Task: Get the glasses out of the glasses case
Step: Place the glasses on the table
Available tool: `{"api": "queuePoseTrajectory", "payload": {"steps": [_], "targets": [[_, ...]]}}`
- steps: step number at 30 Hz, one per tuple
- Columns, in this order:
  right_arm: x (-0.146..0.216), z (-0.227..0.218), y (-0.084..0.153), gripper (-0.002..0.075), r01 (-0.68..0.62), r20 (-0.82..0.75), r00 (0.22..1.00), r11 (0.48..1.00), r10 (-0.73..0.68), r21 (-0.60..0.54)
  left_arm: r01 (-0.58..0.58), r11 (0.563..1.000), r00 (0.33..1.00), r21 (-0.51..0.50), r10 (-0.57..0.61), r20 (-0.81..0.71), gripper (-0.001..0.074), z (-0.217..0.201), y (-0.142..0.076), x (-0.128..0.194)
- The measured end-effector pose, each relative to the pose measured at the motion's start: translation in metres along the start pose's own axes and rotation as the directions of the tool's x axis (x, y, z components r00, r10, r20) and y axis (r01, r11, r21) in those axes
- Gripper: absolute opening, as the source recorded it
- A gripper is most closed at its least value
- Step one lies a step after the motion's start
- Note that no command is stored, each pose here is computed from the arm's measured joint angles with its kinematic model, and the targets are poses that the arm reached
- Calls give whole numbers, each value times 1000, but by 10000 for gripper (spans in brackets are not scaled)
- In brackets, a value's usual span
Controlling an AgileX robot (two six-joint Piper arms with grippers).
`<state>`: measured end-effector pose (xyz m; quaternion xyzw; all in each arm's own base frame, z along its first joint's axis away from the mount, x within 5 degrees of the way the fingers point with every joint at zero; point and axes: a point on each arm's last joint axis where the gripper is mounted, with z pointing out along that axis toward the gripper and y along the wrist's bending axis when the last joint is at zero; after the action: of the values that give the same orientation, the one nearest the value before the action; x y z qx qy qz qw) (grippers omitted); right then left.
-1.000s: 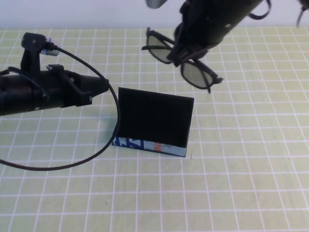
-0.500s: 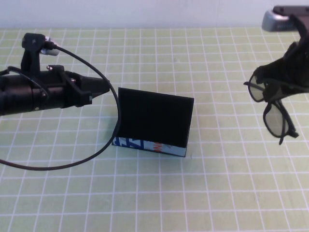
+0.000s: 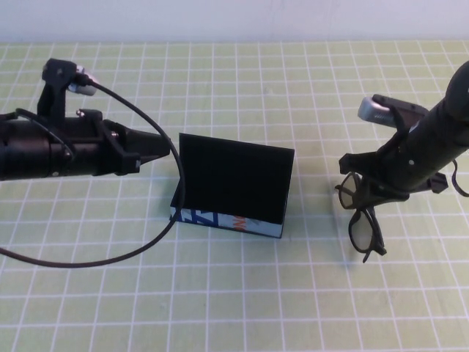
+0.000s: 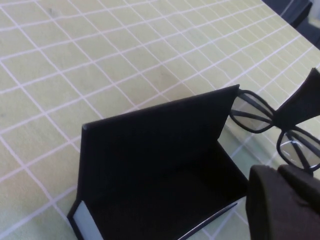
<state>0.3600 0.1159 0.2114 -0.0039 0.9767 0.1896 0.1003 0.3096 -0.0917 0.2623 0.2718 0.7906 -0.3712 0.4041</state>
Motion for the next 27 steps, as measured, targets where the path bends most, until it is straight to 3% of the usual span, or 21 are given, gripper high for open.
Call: {"api": "queuePoseTrajectory", "payload": {"steps": [4,11,16,20,27], "targets": [[-1,9,-3,17,-10,-11,1000,1000,10,2,2,1000,1000,6,-2,-4,-4,0,-1,0],[-1,11,-4,195,0,-14,1000,1000,0,14,8,1000,1000,8,-8,-5,-4,0,-1,0],[1,8,-6,237,30,-37,999,999,-28,44,8,1000,1000,-12,-8,-3,-4,0,1,0],[9,-15,-1,197,63,-58,997,997,-60,49,17,1000,1000,-15,-17,19,-4,-2,0,-11],[48,-94,17,8,130,-8,992,991,-130,26,-61,994,992,-89,70,101,-4,-29,-25,-31]]}}
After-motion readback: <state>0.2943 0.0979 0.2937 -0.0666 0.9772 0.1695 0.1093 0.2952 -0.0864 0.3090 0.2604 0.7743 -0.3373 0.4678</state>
